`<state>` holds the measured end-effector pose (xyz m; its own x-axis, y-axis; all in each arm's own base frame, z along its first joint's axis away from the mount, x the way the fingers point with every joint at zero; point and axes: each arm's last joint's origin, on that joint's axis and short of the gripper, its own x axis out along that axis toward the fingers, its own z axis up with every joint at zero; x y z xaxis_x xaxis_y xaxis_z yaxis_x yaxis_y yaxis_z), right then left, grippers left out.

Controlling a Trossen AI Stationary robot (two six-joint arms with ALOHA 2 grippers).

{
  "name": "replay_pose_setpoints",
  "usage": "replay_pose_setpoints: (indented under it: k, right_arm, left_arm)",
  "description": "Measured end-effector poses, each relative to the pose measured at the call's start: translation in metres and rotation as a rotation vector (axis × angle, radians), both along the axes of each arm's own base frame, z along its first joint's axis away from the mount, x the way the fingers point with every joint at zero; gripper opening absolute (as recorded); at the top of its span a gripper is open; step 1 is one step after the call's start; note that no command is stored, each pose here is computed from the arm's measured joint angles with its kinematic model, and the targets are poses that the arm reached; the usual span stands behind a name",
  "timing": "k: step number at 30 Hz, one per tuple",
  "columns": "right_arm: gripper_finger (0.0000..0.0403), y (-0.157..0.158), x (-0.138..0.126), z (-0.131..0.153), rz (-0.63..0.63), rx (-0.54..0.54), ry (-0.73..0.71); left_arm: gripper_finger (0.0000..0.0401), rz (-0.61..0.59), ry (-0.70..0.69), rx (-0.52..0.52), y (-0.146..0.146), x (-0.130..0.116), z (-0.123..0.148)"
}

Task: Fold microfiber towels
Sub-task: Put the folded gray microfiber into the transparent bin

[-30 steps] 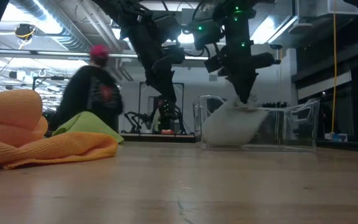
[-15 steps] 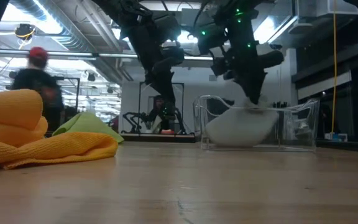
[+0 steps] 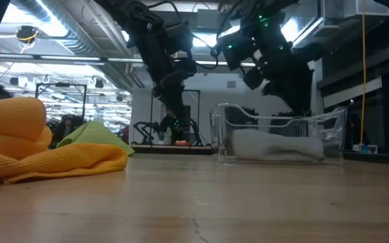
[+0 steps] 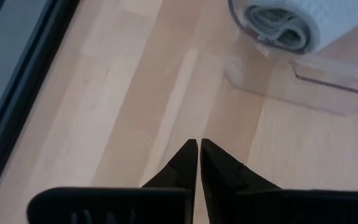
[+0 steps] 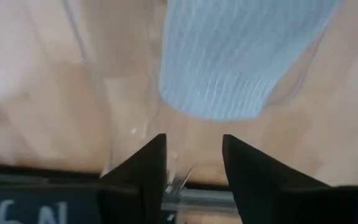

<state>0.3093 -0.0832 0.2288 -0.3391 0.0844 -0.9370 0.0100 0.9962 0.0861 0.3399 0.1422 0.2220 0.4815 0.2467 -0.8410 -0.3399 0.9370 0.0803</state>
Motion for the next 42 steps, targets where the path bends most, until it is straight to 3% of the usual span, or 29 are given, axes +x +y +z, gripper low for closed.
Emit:
replay_pose_setpoints:
  k: [9,12,16,21,26,30,36,42]
  right_arm:
    - [0.0167,0.005,-0.012,0.024,-0.122,-0.042,-0.069]
    - [0.0167,0.008,-0.023,0.038,-0.173,-0.078,-0.180]
    - [0.0167,0.016,-0.040,0.049,-0.217,-0.126,-0.434]
    - [0.0167,0.020,-0.057,0.041,-0.225,-0.177,-0.713]
    - [0.0167,0.018,-0.055,0.020,-0.236,-0.253,-0.882]
    - [0.0168,0.013,-0.047,-0.005,-0.250,-0.269,-0.925]
    - [0.0168,0.002,-0.038,-0.031,-0.264,-0.391,-0.832]
    - [0.0168,0.000,-0.026,-0.052,-0.202,-0.325,-0.796]
  left_arm:
    - [0.0001,-0.001,-0.003,0.001,0.000,0.000,0.000]
    - [0.0002,-0.001,-0.002,0.001,0.000,0.000,0.000]
    - [0.0009,-0.001,-0.001,0.000,0.000,0.000,0.000]
    - [0.0013,-0.002,-0.002,-0.002,0.000,0.000,0.000]
    - [0.0014,-0.003,-0.004,-0.002,0.000,0.000,0.000]
    - [0.0014,-0.003,-0.012,0.001,0.000,0.001,0.001]
    - [0.0014,-0.002,-0.020,0.004,0.000,0.002,0.001]
    - [0.0014,-0.002,-0.021,0.004,0.000,0.002,0.001]
